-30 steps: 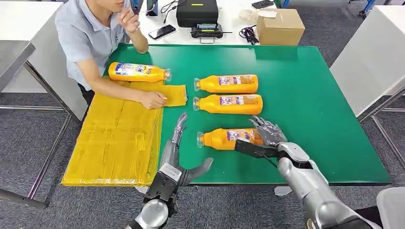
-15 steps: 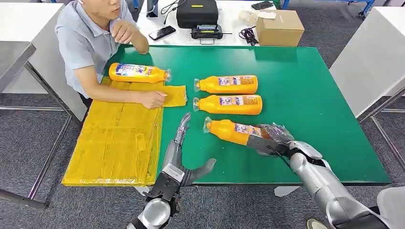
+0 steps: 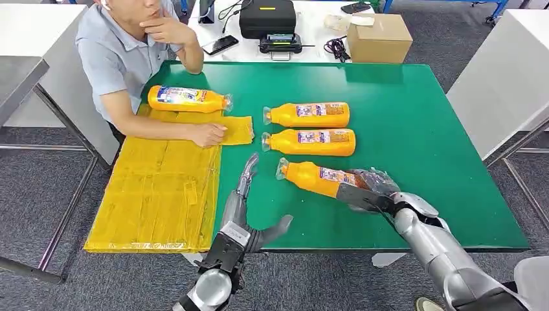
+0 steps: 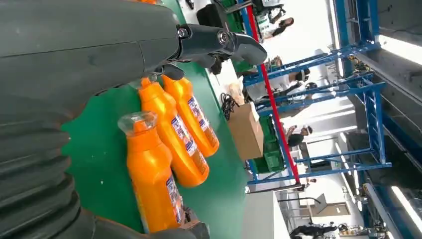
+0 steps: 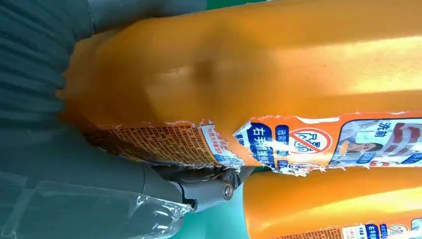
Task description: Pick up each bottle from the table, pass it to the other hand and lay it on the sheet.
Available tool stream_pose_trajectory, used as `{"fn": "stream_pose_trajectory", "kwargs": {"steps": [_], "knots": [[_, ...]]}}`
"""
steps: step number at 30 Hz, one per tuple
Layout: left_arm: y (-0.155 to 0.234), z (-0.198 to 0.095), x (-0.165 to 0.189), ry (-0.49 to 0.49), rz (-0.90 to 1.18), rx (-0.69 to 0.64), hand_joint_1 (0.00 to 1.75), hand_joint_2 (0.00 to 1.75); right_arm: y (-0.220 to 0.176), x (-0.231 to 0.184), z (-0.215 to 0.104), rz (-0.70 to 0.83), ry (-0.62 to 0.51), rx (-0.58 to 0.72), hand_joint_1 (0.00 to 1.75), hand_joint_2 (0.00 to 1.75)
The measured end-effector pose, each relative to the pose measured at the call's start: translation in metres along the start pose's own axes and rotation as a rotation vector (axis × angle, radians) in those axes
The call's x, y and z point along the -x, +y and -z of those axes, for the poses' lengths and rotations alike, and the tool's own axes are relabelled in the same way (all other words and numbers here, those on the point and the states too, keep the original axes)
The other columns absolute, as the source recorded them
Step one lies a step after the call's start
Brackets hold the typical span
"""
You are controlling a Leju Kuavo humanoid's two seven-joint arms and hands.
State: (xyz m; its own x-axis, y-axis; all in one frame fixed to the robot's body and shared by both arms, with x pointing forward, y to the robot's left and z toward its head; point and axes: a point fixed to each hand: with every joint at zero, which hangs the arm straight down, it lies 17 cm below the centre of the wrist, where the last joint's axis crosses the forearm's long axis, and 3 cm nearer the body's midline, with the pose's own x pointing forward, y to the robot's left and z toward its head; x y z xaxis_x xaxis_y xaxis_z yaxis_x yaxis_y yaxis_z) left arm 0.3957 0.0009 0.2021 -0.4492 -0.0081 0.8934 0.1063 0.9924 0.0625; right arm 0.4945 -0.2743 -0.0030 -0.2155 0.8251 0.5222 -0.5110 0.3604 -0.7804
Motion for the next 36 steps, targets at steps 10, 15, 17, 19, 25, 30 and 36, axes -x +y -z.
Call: {"fn": "stream_pose_trajectory", "kwargs": {"steps": [10, 15, 17, 19, 25, 30, 36], "knots": [[0.029, 0.001, 0.036, 0.185, -0.247, -0.208, 0.0, 1.75, 0.014, -0.078, -0.004, 0.239, -0.218, 0.158, 1.75, 1.75], [0.008, -0.018, 0.082, 0.406, -0.403, -0.155, 0.0, 1.75, 0.007, -0.155, -0.013, 0.41, -0.403, 0.204, 1.75, 1.75], [0.008, -0.021, 0.091, 0.436, -0.413, -0.158, 0.0, 1.75, 0.006, -0.177, -0.019, 0.436, -0.463, 0.203, 1.75, 1.75], [0.009, -0.021, 0.094, 0.441, -0.412, -0.163, 0.0, 1.75, 0.002, -0.198, -0.025, 0.46, -0.523, 0.214, 1.75, 1.75], [0.006, -0.021, 0.098, 0.471, -0.449, -0.152, 0.0, 1.75, -0.01, -0.235, -0.036, 0.505, -0.619, 0.25, 1.75, 1.75], [-0.004, -0.023, 0.099, 0.493, -0.489, -0.107, 0.0, 1.75, -0.014, -0.246, -0.038, 0.522, -0.649, 0.26, 1.75, 1.75], [-0.004, -0.023, 0.101, 0.494, -0.486, -0.099, 0.0, 1.75, -0.013, -0.25, -0.038, 0.526, -0.657, 0.259, 1.75, 1.75]]}}
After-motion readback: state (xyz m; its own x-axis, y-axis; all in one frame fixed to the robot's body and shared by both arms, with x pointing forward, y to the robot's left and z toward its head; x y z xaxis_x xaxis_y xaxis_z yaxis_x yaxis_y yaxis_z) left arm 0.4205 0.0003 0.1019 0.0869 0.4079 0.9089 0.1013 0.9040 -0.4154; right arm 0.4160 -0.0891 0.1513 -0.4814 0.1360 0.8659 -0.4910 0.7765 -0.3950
